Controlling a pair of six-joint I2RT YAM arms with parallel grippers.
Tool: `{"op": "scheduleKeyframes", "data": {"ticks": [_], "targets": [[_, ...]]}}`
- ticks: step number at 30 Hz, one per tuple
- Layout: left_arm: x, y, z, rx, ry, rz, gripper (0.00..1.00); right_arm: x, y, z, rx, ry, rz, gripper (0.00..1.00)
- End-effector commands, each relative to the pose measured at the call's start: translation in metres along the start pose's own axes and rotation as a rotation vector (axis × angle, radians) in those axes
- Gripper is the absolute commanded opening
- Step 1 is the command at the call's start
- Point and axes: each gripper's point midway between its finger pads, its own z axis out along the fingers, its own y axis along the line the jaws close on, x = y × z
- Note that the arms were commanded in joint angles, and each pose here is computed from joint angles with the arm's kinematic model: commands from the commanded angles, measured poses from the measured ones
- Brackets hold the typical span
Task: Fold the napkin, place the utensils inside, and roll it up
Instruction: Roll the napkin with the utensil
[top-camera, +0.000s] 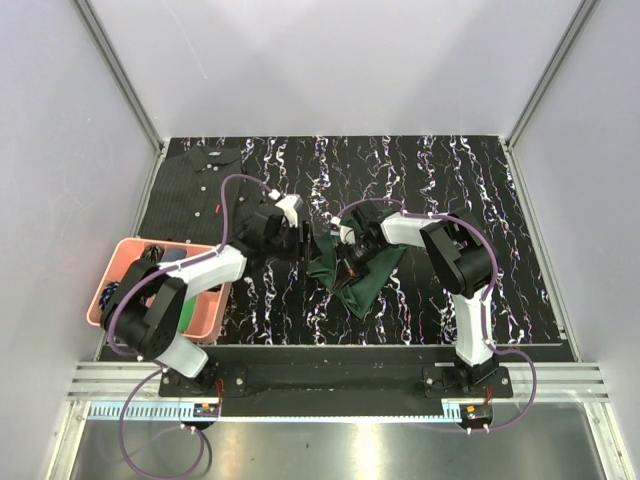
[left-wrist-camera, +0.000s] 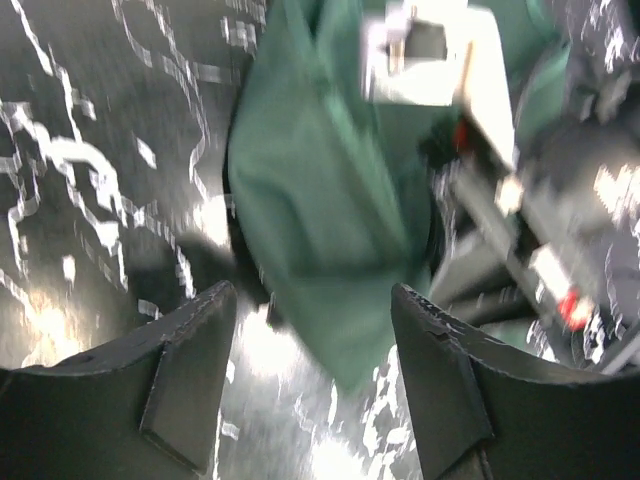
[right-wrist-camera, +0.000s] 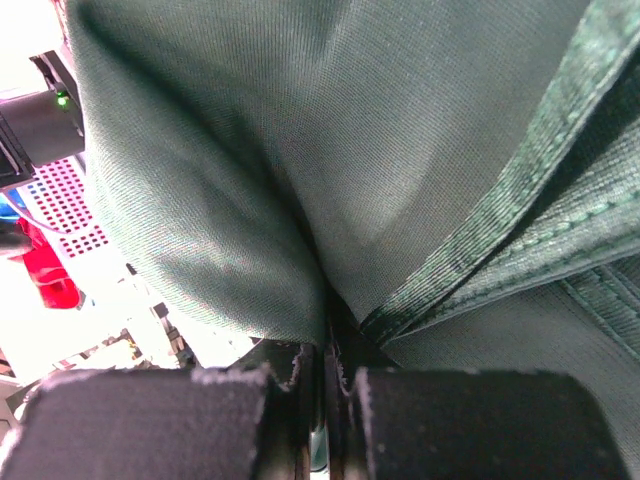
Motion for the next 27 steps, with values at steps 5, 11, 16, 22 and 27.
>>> {"op": "scheduleKeyframes", "data": {"ticks": [5,11,16,22,27], "targets": [[-0.011,0.001,0.022,-0.01,0.006,-0.078,0.62,-0.004,0.0,-0.003,0.004,-0.007,-0.012,0.0],[0.02,0.015,0.021,-0.063,0.113,-0.093,0.39,-0.004,-0.002,-0.003,0.013,-0.009,-0.009,0.0],[0.031,0.011,0.018,-0.039,0.186,-0.071,0.18,-0.005,-0.004,-0.004,0.022,-0.013,-0.007,0.0],[0.053,0.02,0.008,-0.068,0.273,-0.042,0.31,-0.006,-0.006,-0.006,0.027,-0.018,0.003,0.0],[0.036,0.028,-0.005,-0.145,0.178,-0.035,0.8,-0.006,-0.007,-0.005,0.026,-0.016,0.007,0.0]]}}
